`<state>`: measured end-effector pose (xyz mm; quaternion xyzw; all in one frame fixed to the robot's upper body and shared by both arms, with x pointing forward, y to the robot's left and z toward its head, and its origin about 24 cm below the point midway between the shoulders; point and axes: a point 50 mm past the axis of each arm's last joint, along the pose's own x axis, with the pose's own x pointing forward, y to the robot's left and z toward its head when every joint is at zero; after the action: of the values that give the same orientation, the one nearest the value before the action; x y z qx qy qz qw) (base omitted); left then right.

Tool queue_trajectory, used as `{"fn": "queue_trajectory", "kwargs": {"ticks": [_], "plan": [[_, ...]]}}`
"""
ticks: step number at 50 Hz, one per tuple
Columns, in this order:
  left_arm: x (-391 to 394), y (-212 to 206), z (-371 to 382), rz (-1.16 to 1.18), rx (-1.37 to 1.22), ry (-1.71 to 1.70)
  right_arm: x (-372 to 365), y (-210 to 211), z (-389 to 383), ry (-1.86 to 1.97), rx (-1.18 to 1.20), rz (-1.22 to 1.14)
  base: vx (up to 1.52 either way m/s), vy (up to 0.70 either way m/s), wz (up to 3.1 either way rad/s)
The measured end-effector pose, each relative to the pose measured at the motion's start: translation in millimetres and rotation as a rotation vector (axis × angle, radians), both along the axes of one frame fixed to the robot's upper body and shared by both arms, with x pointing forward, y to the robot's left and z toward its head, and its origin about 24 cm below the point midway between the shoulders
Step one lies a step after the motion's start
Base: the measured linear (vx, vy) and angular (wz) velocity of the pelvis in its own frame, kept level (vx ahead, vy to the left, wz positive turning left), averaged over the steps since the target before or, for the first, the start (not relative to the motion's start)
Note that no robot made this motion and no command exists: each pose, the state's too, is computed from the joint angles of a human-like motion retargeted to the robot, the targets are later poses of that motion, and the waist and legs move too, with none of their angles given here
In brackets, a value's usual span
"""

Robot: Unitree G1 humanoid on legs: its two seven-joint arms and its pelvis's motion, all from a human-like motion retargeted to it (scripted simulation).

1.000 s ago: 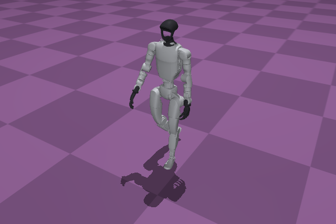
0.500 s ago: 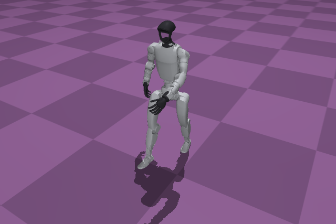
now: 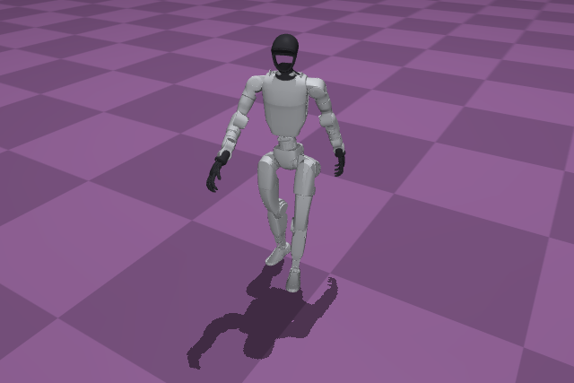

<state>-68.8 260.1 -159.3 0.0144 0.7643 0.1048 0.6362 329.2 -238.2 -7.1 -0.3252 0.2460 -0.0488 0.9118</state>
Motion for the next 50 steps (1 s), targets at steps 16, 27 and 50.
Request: {"fn": "queue_trajectory", "kwargs": {"ticks": [16, 27, 50], "plan": [[91.8, -6.0, -6.6, -0.284, -0.147, -0.191, -123.1, 8.5, -110.3, 0.511, 0.038, 0.163, 0.60, 0.12, 0.81], [359.6, -55.0, 100.5, -0.720, 0.004, -0.938, -299.4, -7.8, -161.4, 1.072, 0.152, -0.008, 0.48, 0.04, 1.94], [303.3, -73.5, 50.0, -0.673, -0.033, -0.802, -212.8, -22.5, -143.4, 0.770, 0.058, -0.184, 0.46, -0.21, 0.91]]}}
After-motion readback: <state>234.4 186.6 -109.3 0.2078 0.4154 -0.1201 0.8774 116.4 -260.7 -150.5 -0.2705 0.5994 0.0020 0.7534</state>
